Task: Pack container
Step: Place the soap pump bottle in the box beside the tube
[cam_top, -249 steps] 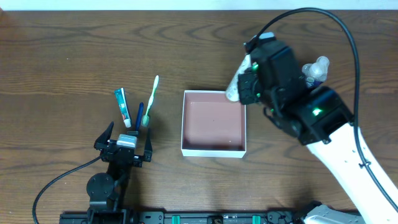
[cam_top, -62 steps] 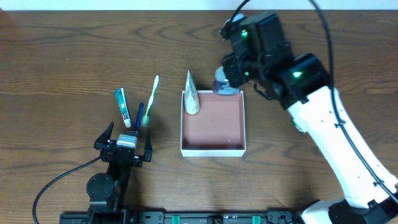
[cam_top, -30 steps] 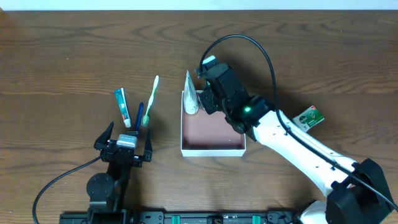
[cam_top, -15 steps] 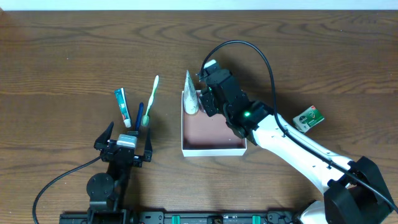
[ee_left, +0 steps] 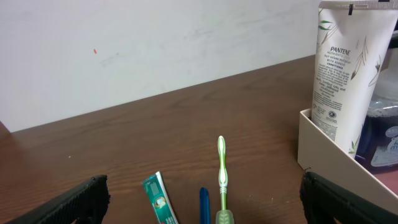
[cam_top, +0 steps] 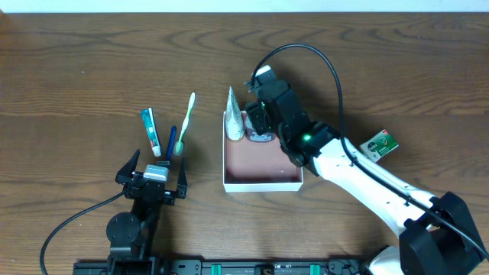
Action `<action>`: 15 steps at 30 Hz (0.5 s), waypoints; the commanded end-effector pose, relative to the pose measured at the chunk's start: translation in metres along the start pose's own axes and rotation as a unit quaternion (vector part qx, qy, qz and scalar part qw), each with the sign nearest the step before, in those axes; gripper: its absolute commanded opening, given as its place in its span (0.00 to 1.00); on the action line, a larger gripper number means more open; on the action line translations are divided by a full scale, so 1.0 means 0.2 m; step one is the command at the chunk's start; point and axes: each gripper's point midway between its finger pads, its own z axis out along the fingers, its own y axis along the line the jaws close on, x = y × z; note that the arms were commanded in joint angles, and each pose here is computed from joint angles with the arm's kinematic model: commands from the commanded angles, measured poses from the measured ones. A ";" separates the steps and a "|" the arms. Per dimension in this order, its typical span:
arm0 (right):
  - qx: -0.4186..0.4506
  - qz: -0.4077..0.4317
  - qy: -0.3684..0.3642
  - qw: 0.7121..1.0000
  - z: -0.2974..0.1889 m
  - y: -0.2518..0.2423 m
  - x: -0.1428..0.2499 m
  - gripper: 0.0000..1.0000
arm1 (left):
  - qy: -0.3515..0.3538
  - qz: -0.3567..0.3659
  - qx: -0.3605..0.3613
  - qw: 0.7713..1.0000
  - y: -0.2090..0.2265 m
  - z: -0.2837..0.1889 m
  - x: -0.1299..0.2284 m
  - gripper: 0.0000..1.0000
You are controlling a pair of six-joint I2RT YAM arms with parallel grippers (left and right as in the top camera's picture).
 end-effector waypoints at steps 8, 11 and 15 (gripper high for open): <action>0.012 0.085 -0.094 0.992 -0.57 -0.26 -0.35 0.70 | 0.020 0.000 0.005 1.000 -0.01 0.01 0.08 0.98; 0.045 0.139 -0.085 0.986 -0.72 -0.43 -0.29 0.71 | 0.020 0.000 0.005 1.000 -0.01 0.01 0.08 0.98; 0.104 0.218 -0.033 0.970 -0.85 -0.67 -0.10 0.72 | 0.020 0.000 0.005 1.000 -0.01 0.01 0.08 0.98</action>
